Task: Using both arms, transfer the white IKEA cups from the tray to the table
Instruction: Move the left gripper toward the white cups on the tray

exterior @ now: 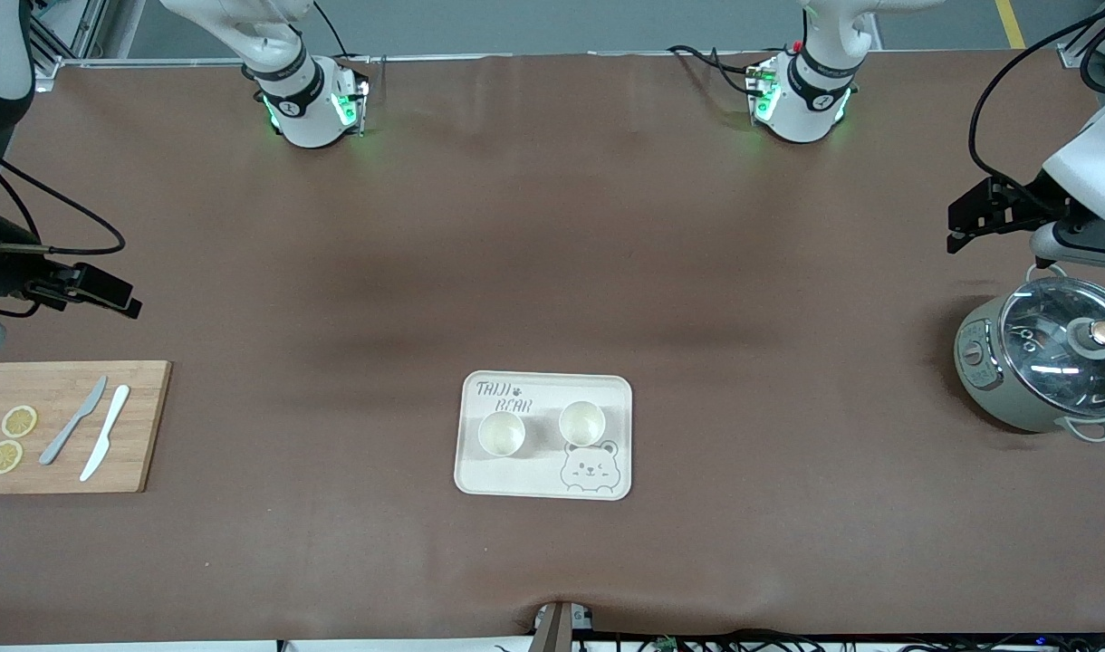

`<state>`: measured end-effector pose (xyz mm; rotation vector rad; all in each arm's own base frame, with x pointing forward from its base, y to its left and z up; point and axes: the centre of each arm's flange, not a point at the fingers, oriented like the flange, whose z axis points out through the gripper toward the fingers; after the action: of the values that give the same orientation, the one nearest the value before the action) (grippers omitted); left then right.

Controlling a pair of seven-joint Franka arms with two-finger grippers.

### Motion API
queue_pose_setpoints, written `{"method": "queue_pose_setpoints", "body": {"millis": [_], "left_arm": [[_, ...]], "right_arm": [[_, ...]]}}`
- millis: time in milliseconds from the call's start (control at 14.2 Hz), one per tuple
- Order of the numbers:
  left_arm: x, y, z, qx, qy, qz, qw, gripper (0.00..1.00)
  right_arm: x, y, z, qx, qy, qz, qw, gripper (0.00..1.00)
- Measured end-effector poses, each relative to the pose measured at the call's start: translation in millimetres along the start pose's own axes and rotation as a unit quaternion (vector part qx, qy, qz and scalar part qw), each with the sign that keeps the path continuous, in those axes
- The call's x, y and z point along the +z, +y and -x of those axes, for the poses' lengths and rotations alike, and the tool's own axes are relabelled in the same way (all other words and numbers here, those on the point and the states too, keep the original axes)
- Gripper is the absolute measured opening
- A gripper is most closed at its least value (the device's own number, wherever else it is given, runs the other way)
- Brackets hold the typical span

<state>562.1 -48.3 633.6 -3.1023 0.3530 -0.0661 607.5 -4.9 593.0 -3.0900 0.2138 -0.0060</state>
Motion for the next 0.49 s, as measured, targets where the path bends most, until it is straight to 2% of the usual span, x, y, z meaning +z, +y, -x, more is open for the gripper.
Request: {"method": "queue_pose_setpoints", "body": {"millis": [493], "left_arm": [[0.2, 1.1, -0.4, 0.001, 0.000, 0.002, 1.000, 1.00]], "right_arm": [[0.1, 0.0, 0.1, 0.000, -0.001, 0.000, 1.000, 1.00]]}}
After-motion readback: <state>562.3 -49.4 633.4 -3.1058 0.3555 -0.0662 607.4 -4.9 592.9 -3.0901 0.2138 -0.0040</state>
